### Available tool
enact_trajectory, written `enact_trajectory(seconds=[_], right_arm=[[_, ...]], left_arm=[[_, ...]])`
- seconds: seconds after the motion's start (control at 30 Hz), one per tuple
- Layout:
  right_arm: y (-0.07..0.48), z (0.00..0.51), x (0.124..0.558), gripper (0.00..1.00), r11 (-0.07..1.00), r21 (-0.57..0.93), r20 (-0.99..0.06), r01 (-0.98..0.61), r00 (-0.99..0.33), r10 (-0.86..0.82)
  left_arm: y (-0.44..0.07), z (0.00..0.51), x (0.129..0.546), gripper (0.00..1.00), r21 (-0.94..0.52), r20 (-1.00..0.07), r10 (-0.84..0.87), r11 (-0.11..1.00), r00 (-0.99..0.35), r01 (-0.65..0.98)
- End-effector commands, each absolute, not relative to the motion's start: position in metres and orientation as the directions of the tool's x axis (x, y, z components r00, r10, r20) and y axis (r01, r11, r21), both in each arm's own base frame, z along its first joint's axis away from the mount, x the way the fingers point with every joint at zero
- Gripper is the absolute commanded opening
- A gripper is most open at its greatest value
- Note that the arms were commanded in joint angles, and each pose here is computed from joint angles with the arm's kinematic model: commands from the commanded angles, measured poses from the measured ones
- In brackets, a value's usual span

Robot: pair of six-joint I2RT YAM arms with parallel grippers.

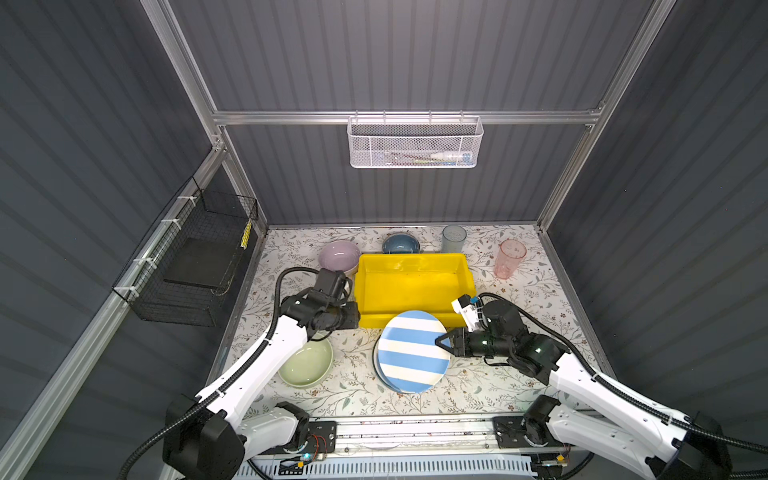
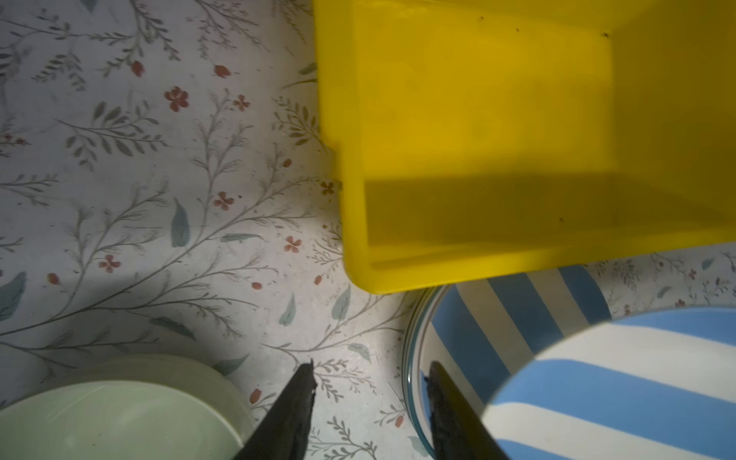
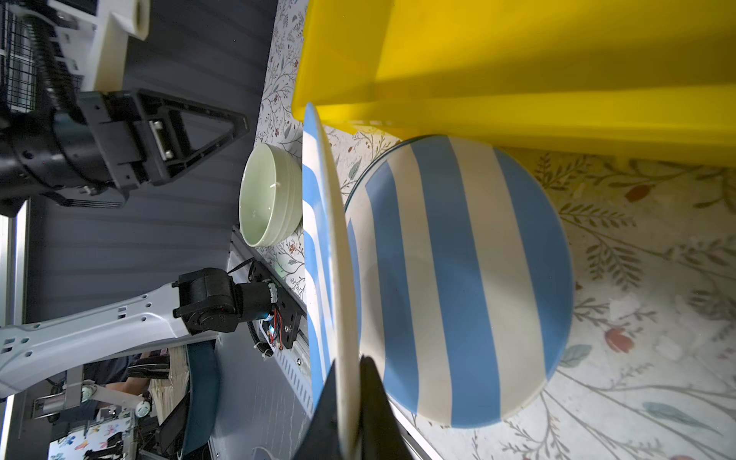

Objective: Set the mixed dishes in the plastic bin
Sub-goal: 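Lift the striped plate with the right gripper and carry it over the yellow bin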

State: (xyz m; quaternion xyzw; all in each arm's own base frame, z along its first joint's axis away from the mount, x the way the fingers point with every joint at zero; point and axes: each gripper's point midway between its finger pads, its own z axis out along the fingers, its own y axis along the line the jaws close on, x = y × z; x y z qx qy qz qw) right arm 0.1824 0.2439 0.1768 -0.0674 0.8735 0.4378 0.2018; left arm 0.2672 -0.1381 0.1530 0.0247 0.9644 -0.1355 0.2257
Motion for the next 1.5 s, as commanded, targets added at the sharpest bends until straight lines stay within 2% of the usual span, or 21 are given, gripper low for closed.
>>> enact_trajectory(seconds=[0.0, 0.37, 0.63, 0.77, 1.0, 1.47], right_arm=[[0.240, 0.211, 0.197, 0.09, 0.621, 0.701, -0.495, -0.351, -0.866, 0.069], [0.219, 0.274, 0.289, 0.06, 0.724, 0.619, -0.623, -0.304, -0.751, 0.218], [0.226, 0.258, 0.356, 0.06, 0.765, 0.592, -0.614, -0.251, -0.756, 0.227], [0.240, 0.235, 0.378, 0.06, 0.766, 0.601, -0.575, -0.230, -0.790, 0.213], [0.265, 0.194, 0.397, 0.06, 0.725, 0.662, -0.479, -0.190, -0.851, 0.215], [0.302, 0.150, 0.405, 0.08, 0.685, 0.713, -0.386, -0.153, -0.900, 0.201]], left_arm=[[-0.132, 0.152, 0.280, 0.45, -0.227, -0.433, 0.032, 0.963, -0.901, 0.144], [-0.149, 0.138, 0.327, 0.36, -0.339, -0.435, 0.039, 0.918, -0.900, 0.204], [-0.156, 0.129, 0.340, 0.33, -0.358, -0.414, 0.053, 0.908, -0.909, 0.216], [-0.157, 0.118, 0.340, 0.28, -0.364, -0.383, 0.057, 0.908, -0.922, 0.207], [-0.158, 0.112, 0.339, 0.23, -0.372, -0.366, 0.058, 0.905, -0.929, 0.204], [-0.160, 0.108, 0.332, 0.19, -0.398, -0.349, 0.042, 0.898, -0.936, 0.189]])
